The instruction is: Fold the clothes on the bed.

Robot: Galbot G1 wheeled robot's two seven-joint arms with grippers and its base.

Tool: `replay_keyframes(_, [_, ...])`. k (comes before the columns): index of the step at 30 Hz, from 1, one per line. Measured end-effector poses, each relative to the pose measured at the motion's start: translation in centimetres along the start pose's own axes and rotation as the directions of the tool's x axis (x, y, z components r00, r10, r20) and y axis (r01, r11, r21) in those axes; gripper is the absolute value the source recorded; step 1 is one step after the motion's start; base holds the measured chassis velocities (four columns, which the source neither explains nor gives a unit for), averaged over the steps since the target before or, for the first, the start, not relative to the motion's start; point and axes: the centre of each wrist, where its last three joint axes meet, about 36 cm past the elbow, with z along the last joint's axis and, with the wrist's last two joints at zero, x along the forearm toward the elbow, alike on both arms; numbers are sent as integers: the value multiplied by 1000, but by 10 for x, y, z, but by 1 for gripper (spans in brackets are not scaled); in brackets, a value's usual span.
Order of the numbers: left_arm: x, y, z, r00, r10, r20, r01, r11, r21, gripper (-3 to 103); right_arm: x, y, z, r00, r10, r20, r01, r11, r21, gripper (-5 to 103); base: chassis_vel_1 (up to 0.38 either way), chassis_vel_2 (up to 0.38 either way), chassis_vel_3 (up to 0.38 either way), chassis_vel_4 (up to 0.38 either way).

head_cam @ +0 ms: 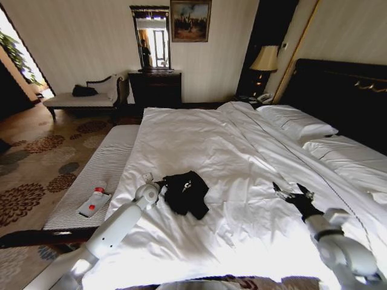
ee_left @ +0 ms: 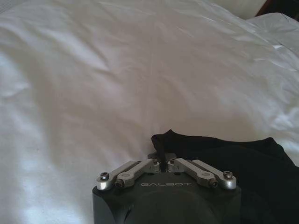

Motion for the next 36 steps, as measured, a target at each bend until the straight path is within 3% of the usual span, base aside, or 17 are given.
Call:
replay_keyframes(3, [1,5,4,999,23,30,-22,999,-29,2,-37,3,-5,992,-93,-86,85,992,-95,100,0,0,0,0])
replay_keyframes(6, [1,6,6,998,36,42,-34,999,-36,2,-54,4,-8,982,-141,-129,122,983,-139,100,0,0,0,0])
replay_keyframes(9, [1,2,13,996,65,53,-64,998,-22,2,-98,15,-20,941,-273,-199,223,944,-243,100,0,0,0,0])
replay_keyframes(17, [3,-3,17,994,96,60,-95,995,-9,2,-176,46,-6,870,-402,-285,290,885,-363,100,0,0,0,0])
replay_keyframes(24, [0,-2,18,992,107,64,-106,994,-17,2,-243,71,5,840,-417,-347,301,890,-342,100,0,0,0,0])
replay_keyframes(29, [-4,-12,20,991,124,58,-123,992,-26,2,-265,75,17,833,-412,-371,286,892,-349,100,0,0,0,0])
replay_keyframes(36, [-5,-22,28,988,146,42,-144,989,-43,2,-295,109,50,800,-428,-420,282,887,-365,100,0,0,0,0])
